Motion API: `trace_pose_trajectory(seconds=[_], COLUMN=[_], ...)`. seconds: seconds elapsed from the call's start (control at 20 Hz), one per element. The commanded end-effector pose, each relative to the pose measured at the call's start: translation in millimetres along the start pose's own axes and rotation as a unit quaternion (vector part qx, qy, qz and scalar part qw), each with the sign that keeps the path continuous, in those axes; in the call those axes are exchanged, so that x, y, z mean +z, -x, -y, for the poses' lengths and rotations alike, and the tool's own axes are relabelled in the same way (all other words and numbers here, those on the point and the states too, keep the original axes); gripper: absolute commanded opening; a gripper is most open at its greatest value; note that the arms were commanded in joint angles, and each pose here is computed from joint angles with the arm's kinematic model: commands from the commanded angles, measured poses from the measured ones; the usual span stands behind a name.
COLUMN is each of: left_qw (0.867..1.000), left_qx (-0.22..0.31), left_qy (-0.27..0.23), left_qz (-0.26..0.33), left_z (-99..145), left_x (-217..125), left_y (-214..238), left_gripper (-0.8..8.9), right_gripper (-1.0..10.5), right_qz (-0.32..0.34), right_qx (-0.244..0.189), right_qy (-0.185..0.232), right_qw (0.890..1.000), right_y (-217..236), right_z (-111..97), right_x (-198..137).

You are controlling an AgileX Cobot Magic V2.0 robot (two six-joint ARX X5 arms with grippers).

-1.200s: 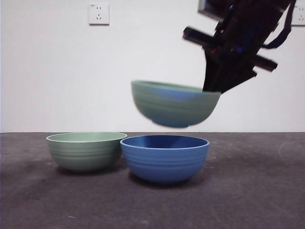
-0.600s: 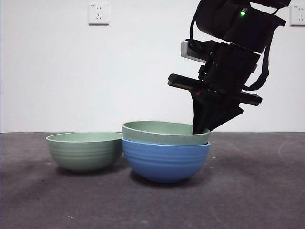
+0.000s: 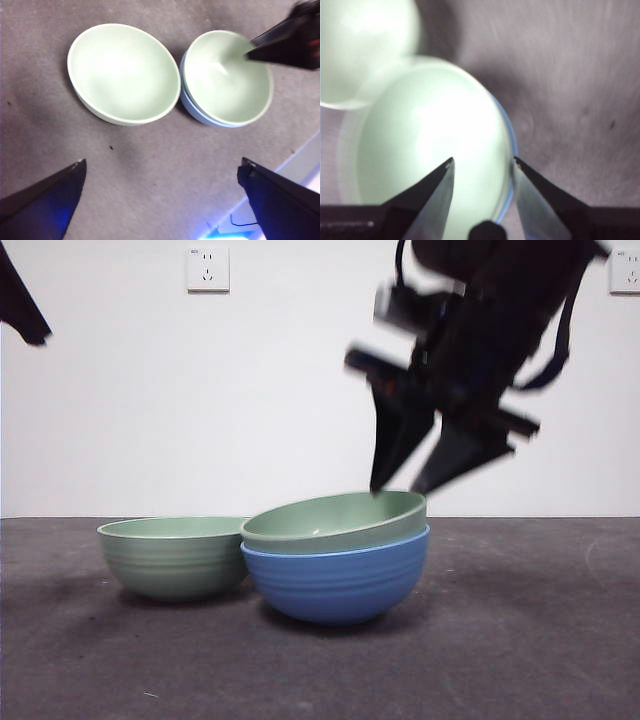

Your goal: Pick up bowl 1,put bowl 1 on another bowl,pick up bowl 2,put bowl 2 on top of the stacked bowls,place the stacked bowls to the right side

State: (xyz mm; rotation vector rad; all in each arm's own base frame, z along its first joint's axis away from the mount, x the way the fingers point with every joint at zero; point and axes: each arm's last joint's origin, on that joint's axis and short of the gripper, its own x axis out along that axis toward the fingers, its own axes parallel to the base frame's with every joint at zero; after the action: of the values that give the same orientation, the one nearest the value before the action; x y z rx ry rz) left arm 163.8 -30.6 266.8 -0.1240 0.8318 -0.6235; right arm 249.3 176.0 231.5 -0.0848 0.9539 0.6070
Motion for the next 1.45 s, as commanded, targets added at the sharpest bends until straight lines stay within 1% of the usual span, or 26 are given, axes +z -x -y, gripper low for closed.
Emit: trace_pose_trajectory(seconds=[0.05,0.1,0.2,0.35,0.6,0.75,0.8,0.9,0.95,1.1,1.15,1.2,1.25,1.3,1.4,1.45], left_qw=[1.0,1.0,0.999,0.998,0.993,0.988,0.987,0.986,0.986,0.984,0.983,0.982,0.982,0.982,0.982,0.982], left_qx=[0.013,0.021,0.031,0.053,0.114,0.147,0.155,0.156,0.156,0.158,0.159,0.159,0.158,0.157,0.156,0.156], left_qy=[0.0,0.003,0.008,0.025,0.04,0.045,0.046,0.048,0.049,0.054,0.057,0.06,0.061,0.061,0.059,0.059], left_qz=[-0.006,-0.007,-0.005,0.005,0.003,-0.021,-0.027,-0.034,-0.038,-0.064,-0.074,-0.084,-0.087,-0.087,-0.087,-0.087], left_z=[-4.2,-6.5,-11.0,-19.4,-31.2,-39.5,-41.7,-44.8,-45.6,-49.1,-50.4,-51.4,-51.6,-51.3,-50.1,-50.1], left_x=[6.5,9.5,16.0,26.4,31.2,36.5,39.9,44.6,45.0,38.9,36.5,34.1,33.3,33.4,33.4,33.5], left_y=[-12.5,-19.4,-33.4,-61.5,-96.3,-116.3,-121.3,-128.0,-130.5,-139.8,-142.4,-144.9,-145.3,-145.5,-146.0,-146.0], left_gripper=[6.26,6.26,6.26,6.25,6.24,6.21,5.88,4.64,4.34,4.25,3.79,2.96,2.35,2.05,1.87,1.33], right_gripper=[1.9,1.9,1.9,1.9,1.9,1.9,1.9,1.9,1.9,1.9,1.9,1.9,1.9,1.9,1.9,1.9], right_qz=[0.03,0.046,0.079,0.119,0.139,0.151,0.154,0.154,0.153,0.159,0.161,0.16,0.16,0.16,0.16,0.16], right_qx=[0.002,0.002,-0.016,-0.022,-0.02,-0.024,-0.033,-0.042,-0.043,-0.042,-0.042,-0.042,-0.042,-0.042,-0.042,-0.042], right_qy=[0.0,0.003,0.005,0.007,0.008,0.007,0.004,0.001,0.001,0.0,0.0,0.0,0.0,0.0,0.0,0.0], right_qw=[1.0,0.999,0.997,0.993,0.99,0.988,0.988,0.987,0.987,0.986,0.986,0.986,0.986,0.986,0.986,0.986], right_y=[28.5,43.6,72.1,117.4,160.6,184.0,189.3,196.0,198.0,201.9,202.6,202.5,202.5,202.5,202.5,202.5], right_z=[-4.3,-5.6,-7.4,-10.9,-12.9,-13.1,-12.5,-11.7,-11.6,-11.7,-11.7,-11.7,-11.7,-11.7,-11.7,-11.7], right_x=[0.9,0.8,-1.4,-13.4,-36.6,-53.6,-58.3,-65.3,-67.5,-70.3,-70.7,-70.6,-70.6,-70.6,-70.6,-70.6])
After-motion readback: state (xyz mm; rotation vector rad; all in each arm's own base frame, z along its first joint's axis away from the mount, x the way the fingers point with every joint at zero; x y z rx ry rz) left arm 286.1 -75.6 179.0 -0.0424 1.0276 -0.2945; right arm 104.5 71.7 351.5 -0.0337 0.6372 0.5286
